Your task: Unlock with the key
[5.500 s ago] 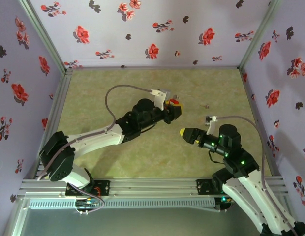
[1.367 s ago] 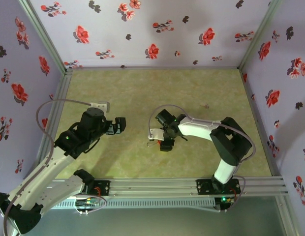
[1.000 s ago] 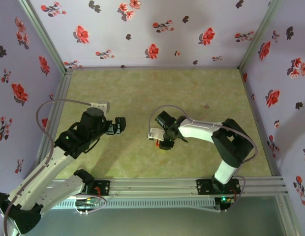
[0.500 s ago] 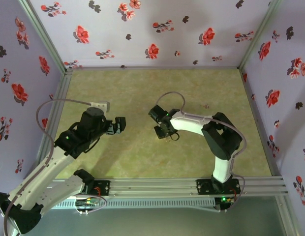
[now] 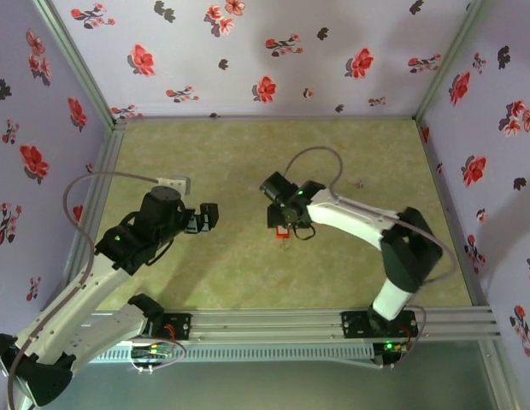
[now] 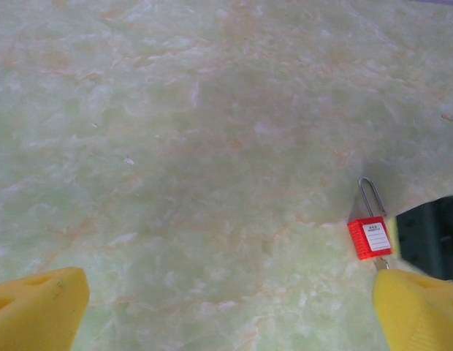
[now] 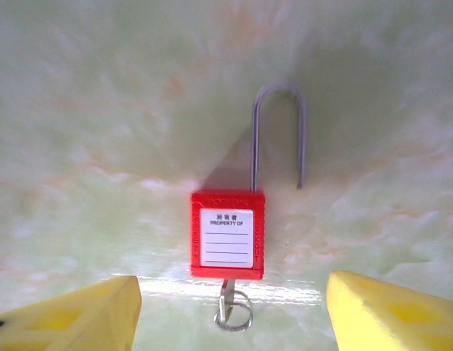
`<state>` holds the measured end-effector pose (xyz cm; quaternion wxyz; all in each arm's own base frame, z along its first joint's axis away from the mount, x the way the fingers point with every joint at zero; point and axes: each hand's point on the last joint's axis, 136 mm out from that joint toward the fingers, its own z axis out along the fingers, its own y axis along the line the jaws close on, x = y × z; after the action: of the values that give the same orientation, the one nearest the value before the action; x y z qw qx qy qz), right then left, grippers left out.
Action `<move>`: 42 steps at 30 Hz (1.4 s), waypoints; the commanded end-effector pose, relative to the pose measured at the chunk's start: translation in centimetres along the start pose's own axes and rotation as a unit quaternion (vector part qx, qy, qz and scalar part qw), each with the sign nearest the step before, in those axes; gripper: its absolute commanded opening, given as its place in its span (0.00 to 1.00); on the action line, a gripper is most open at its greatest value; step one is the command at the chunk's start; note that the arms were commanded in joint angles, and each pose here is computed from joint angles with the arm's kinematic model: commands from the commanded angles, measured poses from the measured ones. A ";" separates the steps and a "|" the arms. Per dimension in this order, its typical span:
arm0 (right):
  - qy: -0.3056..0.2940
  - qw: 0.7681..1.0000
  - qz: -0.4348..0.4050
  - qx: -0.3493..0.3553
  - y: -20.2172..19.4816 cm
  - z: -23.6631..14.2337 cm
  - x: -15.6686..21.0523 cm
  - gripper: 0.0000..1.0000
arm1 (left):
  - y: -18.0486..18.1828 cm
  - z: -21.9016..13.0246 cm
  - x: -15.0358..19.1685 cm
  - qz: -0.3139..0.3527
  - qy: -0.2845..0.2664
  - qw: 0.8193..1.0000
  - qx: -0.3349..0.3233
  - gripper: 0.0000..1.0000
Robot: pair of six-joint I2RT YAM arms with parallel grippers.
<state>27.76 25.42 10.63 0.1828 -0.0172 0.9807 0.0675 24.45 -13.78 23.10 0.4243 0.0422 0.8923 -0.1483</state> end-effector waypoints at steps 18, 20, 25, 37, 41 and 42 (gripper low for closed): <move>0.014 0.978 0.169 0.121 -25.8 4.3 -13.4 0.49 | -9.9 4.5 -0.1 0.017 0.018 0.989 0.144 1.00; 0.024 0.977 0.170 0.125 -26.2 5.3 -13.7 0.46 | -10.3 4.7 0.2 0.016 0.022 0.989 0.147 1.00; 0.035 0.976 0.172 0.129 -26.9 7.0 -14.1 0.42 | -10.4 4.8 0.6 0.011 0.025 0.989 0.149 1.00; 0.050 0.976 0.178 0.112 -27.1 9.3 -13.9 0.34 | -9.9 4.8 0.8 0.008 0.023 0.990 0.138 1.00; 0.054 0.976 0.179 0.113 -27.2 10.1 -13.6 0.30 | -9.9 4.9 0.8 0.008 0.023 0.990 0.136 1.00; 0.056 0.976 0.180 0.112 -27.2 10.3 -13.5 0.30 | -9.9 4.8 0.8 0.008 0.022 0.990 0.136 0.99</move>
<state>45.02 0.05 3.27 0.1144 0.1801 0.9768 -0.0172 25.40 -24.55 21.07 0.3825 0.1191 0.8797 -0.2563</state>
